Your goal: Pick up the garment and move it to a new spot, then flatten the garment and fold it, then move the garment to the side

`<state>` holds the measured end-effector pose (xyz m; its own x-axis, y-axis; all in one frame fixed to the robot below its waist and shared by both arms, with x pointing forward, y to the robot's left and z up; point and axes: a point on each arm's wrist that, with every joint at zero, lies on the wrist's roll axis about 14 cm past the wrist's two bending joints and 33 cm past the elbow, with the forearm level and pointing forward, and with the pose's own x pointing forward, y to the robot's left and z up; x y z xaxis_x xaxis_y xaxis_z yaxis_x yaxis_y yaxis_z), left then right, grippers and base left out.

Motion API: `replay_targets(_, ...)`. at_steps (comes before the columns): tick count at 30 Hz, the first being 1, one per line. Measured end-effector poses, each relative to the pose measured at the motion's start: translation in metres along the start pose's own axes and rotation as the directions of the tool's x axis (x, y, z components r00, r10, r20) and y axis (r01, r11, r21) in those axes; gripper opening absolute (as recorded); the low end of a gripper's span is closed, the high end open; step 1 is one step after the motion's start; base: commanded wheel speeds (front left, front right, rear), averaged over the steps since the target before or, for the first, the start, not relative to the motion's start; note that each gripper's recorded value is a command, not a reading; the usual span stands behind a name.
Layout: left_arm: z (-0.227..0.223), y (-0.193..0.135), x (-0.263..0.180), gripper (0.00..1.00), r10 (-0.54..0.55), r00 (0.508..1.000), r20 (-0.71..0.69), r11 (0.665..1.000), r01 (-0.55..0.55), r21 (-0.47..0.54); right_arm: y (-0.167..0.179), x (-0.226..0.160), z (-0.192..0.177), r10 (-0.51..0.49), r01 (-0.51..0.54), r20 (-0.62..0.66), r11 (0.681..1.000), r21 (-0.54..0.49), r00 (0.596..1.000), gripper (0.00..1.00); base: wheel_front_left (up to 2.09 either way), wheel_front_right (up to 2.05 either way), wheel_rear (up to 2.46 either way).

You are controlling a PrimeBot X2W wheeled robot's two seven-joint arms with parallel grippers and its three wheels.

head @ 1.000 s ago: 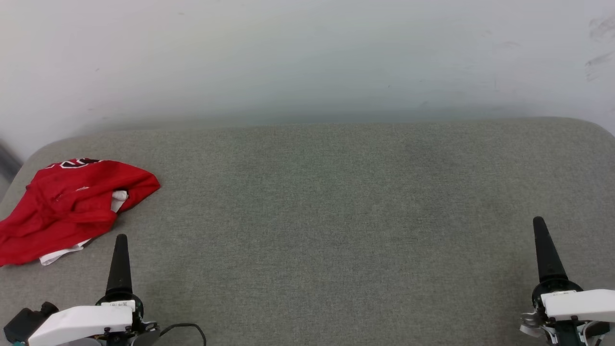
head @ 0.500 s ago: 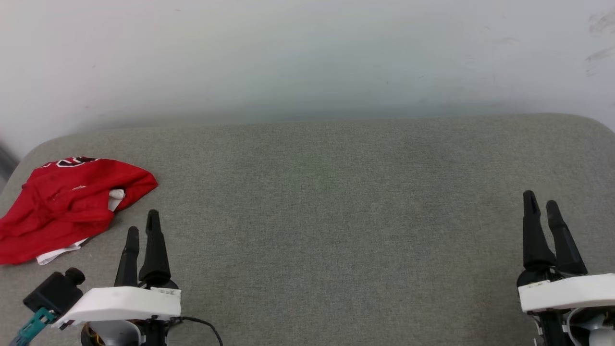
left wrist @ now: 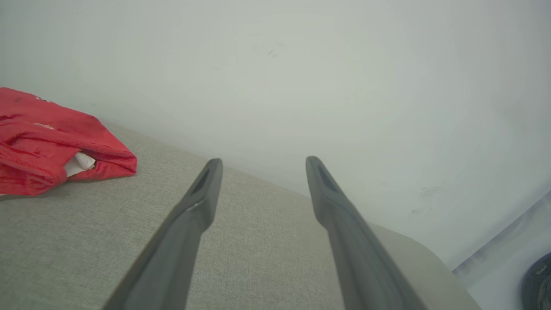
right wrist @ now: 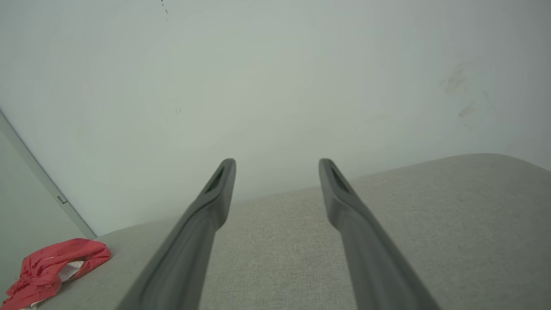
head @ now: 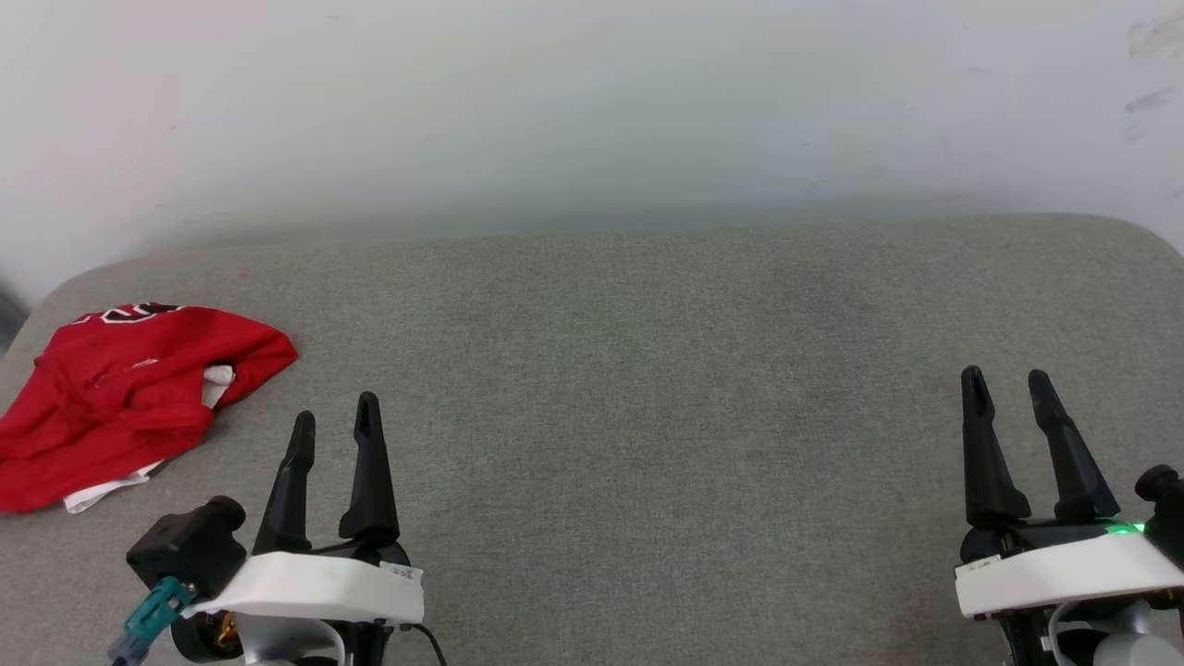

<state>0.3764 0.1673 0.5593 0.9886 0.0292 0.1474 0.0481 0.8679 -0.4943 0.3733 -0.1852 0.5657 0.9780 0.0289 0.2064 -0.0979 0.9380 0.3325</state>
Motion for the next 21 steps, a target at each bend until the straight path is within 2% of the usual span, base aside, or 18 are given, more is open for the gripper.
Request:
replay_targets(9, -0.005, -0.020, -0.002, 1.00, -0.065, 0.998, -0.005, 0.986, 0.065, 0.155, 0.006, -0.001, 0.001, 0.029, -0.028, 0.006, 0.990, -0.141, 1.000, 1.00, 0.00, 0.00, 0.00)
replay_targets(15, -0.014, -0.030, -0.007, 1.00, -0.085, 0.996, -0.024, 0.953, 0.088, 0.291, 0.006, -0.004, 0.001, 0.037, -0.034, 0.010, 0.977, -0.213, 0.999, 1.00, 0.00, 0.00, 0.00)
replay_targets(21, -0.020, -0.036, -0.010, 1.00, -0.087, 0.996, -0.024, 0.930, 0.089, 0.357, 0.009, -0.005, 0.001, 0.053, -0.048, 0.008, 0.958, -0.282, 0.999, 1.00, 0.00, 0.00, 0.00)
